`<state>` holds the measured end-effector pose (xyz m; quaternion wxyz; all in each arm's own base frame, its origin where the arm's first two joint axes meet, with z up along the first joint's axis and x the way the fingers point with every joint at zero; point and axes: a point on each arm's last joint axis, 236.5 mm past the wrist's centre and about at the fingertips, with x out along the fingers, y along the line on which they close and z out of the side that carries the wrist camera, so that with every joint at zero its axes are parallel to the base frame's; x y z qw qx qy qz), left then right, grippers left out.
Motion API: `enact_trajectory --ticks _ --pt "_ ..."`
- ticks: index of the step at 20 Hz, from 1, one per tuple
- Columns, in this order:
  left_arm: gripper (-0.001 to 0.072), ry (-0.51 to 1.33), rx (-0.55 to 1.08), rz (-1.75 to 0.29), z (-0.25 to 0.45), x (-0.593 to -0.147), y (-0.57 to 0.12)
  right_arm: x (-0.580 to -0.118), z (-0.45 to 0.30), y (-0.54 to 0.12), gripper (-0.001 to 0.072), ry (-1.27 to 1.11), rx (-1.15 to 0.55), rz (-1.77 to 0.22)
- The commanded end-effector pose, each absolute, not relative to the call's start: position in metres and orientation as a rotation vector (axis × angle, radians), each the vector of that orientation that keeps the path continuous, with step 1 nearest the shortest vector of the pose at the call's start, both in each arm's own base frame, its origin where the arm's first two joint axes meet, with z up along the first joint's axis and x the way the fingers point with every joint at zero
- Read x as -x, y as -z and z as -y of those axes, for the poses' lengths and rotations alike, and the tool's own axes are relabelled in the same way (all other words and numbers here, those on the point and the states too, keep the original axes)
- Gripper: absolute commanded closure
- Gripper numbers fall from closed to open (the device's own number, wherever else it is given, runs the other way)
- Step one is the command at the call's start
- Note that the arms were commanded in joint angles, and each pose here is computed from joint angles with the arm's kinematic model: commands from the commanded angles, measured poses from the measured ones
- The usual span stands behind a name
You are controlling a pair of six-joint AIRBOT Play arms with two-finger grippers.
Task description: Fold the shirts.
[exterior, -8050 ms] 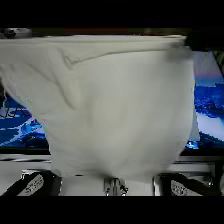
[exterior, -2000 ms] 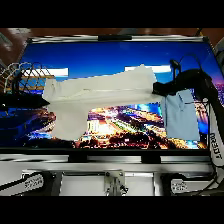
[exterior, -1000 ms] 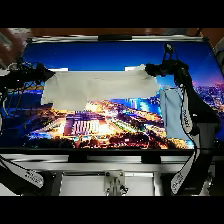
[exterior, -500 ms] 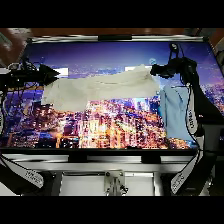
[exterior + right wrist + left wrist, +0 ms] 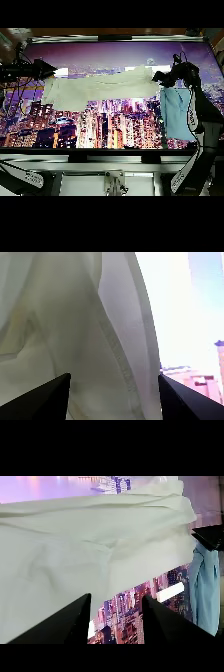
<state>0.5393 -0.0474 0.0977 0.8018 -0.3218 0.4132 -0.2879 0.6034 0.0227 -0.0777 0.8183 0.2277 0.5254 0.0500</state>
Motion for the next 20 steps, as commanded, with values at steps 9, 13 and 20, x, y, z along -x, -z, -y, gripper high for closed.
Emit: enact_trajectory --ticks 9,13,20 --pt "0.0340 0.759 0.600 -0.898 0.124 -0.521 -0.123 -0.587 -0.082 0.096 0.0441 -0.188 -0.590 -1.226" --pt "0.0386 0.805 0.655 -0.868 0.135 -0.520 -0.138 -0.581 -0.093 0.065 0.0650 -0.255 -0.585 -1.213" --pt "0.0678 0.901 0.578 -0.960 0.219 -0.495 -0.115 -0.542 -0.123 -0.129 0.0651 -0.403 -0.472 -0.982"
